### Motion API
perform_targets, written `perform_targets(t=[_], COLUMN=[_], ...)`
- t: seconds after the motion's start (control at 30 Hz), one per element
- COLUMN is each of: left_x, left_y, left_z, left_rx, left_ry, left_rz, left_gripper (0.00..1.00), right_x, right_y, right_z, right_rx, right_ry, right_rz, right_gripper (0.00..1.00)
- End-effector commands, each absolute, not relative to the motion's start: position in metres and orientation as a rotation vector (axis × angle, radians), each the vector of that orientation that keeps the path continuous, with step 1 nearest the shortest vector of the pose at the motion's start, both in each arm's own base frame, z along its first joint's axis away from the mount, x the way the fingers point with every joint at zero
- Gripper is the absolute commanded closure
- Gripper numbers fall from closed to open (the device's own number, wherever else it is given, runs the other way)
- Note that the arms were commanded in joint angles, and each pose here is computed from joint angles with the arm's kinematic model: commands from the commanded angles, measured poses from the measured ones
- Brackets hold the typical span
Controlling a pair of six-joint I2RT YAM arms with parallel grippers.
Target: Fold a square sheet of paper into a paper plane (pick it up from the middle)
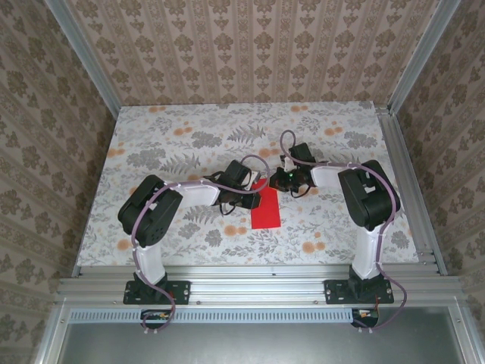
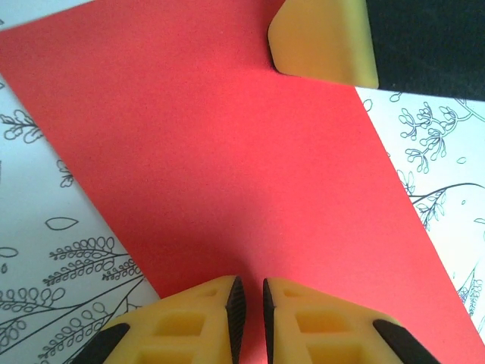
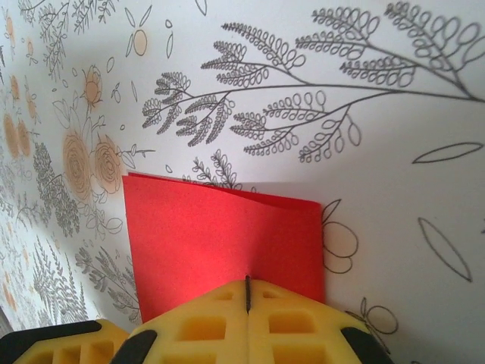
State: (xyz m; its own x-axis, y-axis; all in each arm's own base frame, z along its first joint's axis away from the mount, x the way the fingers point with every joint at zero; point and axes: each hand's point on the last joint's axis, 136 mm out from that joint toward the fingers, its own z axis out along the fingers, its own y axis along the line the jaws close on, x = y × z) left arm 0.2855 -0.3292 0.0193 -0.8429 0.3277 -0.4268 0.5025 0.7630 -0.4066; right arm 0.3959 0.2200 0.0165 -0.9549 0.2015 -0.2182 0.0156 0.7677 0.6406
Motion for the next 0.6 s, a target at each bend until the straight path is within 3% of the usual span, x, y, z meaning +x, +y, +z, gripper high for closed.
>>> perform_targets(t=[0.0,0.23,0.57], left_x=[0.241,0.239,0.244], left_y=[-0.281,-0.278,-0.284], left_z=[-0.028,-0.030,-0.027], left_rx=[0.672,0.674,0.675], left_ry=[2.895,2.905,2.897], left_rz=[-0.554,-0.553,-0.574], left_gripper=[0.81,0.81,0.81], right_x=[0.409,0.414,0.412], right_y=[0.189,0.175,0.217], right_z=[-0.001,0.008,0.058], right_rx=[0.234,0.263,0.161], right_ry=[2.698,2.657,2.567], right_rz=[0.829,0.840,0.963], right_gripper=[0.99,0.99,0.98])
